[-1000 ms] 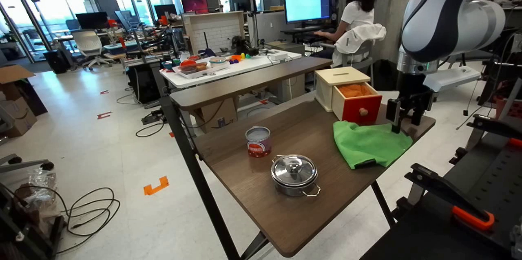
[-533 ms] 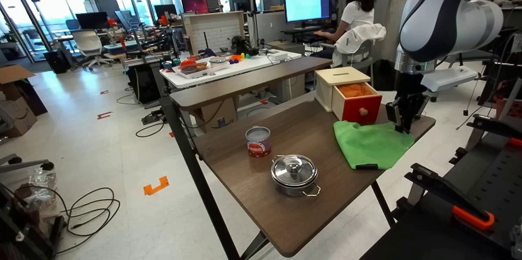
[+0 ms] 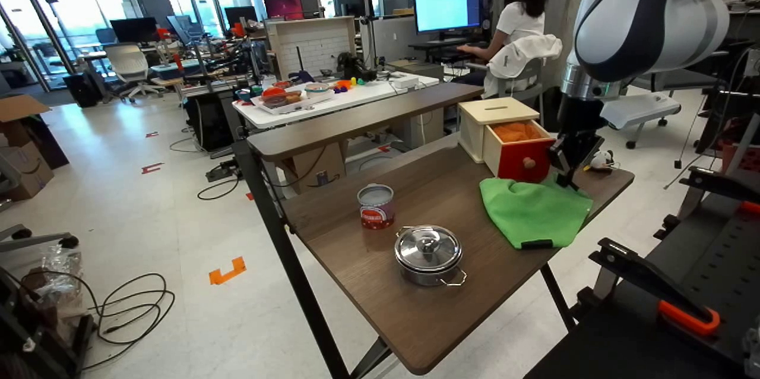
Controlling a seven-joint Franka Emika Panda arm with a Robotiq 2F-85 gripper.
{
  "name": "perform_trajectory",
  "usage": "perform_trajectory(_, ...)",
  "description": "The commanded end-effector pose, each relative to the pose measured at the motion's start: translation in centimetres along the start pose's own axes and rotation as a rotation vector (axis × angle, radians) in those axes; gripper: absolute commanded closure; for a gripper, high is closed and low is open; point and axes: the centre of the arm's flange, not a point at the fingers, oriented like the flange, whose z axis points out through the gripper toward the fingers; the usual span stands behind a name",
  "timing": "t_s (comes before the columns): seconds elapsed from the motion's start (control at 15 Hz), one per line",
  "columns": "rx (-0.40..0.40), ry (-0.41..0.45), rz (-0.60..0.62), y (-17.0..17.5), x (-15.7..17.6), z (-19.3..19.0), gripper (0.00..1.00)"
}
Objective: Move the cloth to the left of the table
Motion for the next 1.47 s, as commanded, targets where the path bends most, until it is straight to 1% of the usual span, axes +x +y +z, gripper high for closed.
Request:
perform_trajectory(0.0,0.092,0.043,-0.057,-3.5,-1.6,-4.3,0.99)
perform_trajectory(0.2,0.160,0.092,-0.091,-7.5,-1.5,-6.7,0.99)
perform_trajectory(0.53,0.235,0.177,-0.051,-12.8,1.6,-8.4,0.99)
perform_trajectory(1.07,0.304,0.290,-0.018,-20.3,6.4,-7.8,0.99)
perform_trajectory(1.2,0.335,0.326,0.011,-21.5,8.4,-6.9,0.99)
perform_trajectory(1.4,0.359,0.368,0.061,-22.6,11.1,-5.9,0.99)
